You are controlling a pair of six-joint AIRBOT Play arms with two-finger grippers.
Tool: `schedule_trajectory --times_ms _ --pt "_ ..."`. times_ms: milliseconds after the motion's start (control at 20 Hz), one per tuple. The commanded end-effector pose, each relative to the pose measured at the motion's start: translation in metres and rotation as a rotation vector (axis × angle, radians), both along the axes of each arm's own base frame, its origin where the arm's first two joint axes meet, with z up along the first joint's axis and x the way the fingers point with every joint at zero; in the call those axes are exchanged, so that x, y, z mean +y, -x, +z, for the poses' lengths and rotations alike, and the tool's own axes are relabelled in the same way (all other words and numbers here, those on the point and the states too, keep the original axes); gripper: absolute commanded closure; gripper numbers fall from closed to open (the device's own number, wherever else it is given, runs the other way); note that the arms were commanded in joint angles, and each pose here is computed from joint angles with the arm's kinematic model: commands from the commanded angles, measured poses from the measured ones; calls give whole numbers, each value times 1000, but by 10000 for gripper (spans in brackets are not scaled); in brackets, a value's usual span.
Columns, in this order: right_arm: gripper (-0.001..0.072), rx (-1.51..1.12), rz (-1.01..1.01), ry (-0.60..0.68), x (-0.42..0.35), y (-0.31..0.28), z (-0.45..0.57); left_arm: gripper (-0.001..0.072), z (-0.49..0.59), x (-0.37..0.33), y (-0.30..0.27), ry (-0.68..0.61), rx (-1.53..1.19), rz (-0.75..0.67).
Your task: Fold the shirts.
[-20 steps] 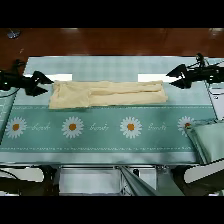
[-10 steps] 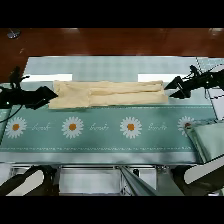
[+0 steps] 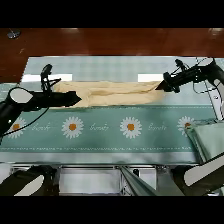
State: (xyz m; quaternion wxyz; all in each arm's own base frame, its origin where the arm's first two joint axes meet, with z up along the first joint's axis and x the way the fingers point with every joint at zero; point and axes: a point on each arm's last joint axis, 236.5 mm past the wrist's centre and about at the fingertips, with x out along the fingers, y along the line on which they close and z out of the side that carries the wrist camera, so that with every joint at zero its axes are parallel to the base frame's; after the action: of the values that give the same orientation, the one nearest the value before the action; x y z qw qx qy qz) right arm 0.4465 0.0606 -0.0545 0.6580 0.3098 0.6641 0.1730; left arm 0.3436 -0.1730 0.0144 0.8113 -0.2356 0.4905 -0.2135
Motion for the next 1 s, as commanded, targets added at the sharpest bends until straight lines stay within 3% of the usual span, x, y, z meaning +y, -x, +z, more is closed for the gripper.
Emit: schedule_trajectory --times_ms 0,250,350,550,750,950 --pt "691 -51 85 155 -24 25 36 679 11 -33 6 9 -42 -83" --pt "691 -209 -13 272 -41 94 88 680 24 -111 13 -38 -127 -319" --pt "691 -248 -41 300 -40 133 99 680 15 -139 0 -88 -93 -352" --pt "691 -274 -65 337 -31 190 112 680 -13 -221 -15 -66 -32 -443" --pt "690 -361 -109 353 -27 203 139 680 -60 -294 19 12 125 -538" --pt "690 -372 -111 298 -14 205 146 680 -98 -339 72 0 233 -636"
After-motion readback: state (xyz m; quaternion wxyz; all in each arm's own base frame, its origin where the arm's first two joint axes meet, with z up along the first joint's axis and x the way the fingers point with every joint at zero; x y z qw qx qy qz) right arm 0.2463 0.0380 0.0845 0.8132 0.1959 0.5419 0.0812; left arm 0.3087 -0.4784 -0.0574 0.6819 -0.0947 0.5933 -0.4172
